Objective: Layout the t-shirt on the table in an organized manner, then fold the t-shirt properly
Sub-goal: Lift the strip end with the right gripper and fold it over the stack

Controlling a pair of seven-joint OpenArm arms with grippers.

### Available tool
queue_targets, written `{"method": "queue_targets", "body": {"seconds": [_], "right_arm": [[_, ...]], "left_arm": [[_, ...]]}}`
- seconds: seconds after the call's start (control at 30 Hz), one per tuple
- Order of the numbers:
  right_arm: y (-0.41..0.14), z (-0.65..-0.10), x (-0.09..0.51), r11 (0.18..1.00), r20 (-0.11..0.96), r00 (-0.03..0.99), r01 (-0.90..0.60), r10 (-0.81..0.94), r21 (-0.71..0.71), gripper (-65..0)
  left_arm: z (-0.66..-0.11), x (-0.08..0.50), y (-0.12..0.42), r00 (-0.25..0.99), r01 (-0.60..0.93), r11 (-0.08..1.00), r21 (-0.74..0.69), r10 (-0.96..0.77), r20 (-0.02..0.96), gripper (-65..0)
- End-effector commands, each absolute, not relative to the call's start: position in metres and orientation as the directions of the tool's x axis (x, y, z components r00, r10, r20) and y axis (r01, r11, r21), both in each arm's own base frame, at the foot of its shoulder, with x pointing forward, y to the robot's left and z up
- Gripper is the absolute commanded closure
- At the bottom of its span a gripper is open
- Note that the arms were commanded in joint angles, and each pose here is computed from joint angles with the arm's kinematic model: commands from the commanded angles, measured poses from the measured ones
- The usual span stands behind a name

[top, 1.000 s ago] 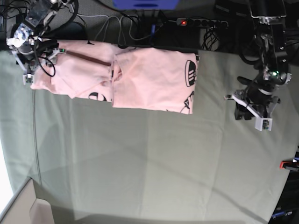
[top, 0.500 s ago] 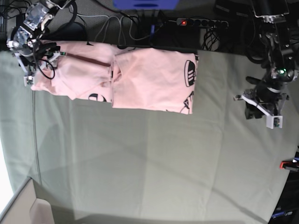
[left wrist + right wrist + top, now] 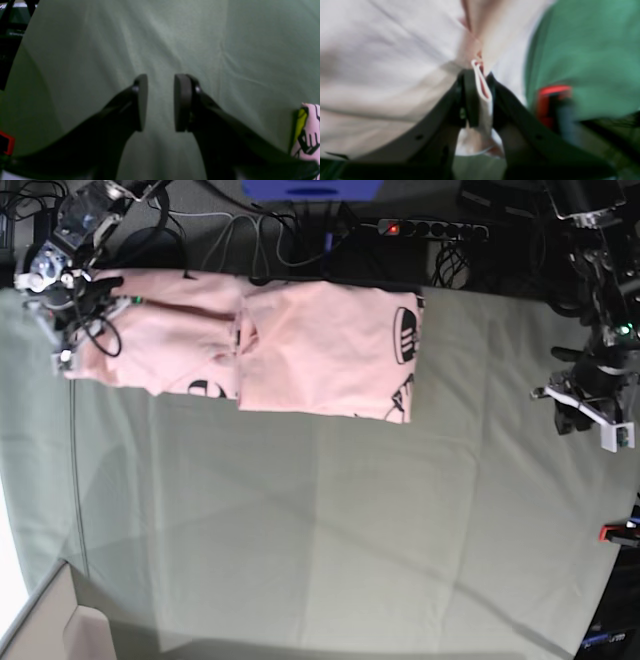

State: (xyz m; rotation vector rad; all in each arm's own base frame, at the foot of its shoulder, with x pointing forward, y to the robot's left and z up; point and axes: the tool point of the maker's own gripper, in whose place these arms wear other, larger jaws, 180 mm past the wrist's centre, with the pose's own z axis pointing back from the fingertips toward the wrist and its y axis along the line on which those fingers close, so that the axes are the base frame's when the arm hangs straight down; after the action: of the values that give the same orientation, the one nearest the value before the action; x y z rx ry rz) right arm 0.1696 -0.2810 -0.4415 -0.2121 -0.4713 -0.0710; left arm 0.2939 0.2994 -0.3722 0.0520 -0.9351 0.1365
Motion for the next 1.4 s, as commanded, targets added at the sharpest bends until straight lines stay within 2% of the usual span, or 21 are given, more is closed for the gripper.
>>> {"method": "queue_targets", "body": {"seconds": [0.0,0.17,0.5,0.63,0.8,1.1,1.2,1.37], "right_arm": [[-0.293,-0.422,0.180,0.964,0.510,0.860,0.132,0.005,-0.231,0.0],[-0.290,-0.389,0.191,0.949,0.552,0.828,0.088,0.100,-0.304,0.0],[-0.221,-0.375,0.217,0.943,0.577,0.760,-0.141,0.299,-0.303,0.0],[-0.167,-0.379,0.216,0.920,0.582,0.713,-0.293,0.391,-0.258,0.0],[-0.099,-0.383,0.212,0.869,0.603,0.645,-0.458,0.469,-0.185,0.0],[0.011,-0.360,0.226,0.719,0.706,0.444,-0.682,0.551,-0.132,0.0],[0.027,-0.362,0.229,0.687,0.711,0.419,-0.715,0.565,-0.124,0.0],[0.040,-0.387,0.229,0.652,0.678,0.436,-0.753,0.592,-0.085,0.0]], "left_arm": [[-0.358,0.300,0.305,0.550,-0.136,0.991,-0.003,0.079,0.832,-17.6],[-0.358,0.300,0.305,0.550,-0.136,0.991,-0.003,0.079,0.832,-17.6],[-0.358,0.300,0.305,0.550,-0.136,0.991,-0.003,0.079,0.832,-17.6],[-0.358,0.300,0.305,0.550,-0.136,0.991,-0.003,0.079,0.832,-17.6],[-0.355,0.300,0.308,0.543,-0.145,0.989,-0.001,0.080,0.836,-17.6],[-0.339,0.287,0.350,0.501,-0.261,0.965,0.017,0.120,0.857,-17.6],[-0.340,0.273,0.364,0.504,-0.299,0.954,0.028,0.133,0.853,-17.6],[-0.335,0.265,0.380,0.490,-0.343,0.939,0.034,0.148,0.859,-17.6]]}}
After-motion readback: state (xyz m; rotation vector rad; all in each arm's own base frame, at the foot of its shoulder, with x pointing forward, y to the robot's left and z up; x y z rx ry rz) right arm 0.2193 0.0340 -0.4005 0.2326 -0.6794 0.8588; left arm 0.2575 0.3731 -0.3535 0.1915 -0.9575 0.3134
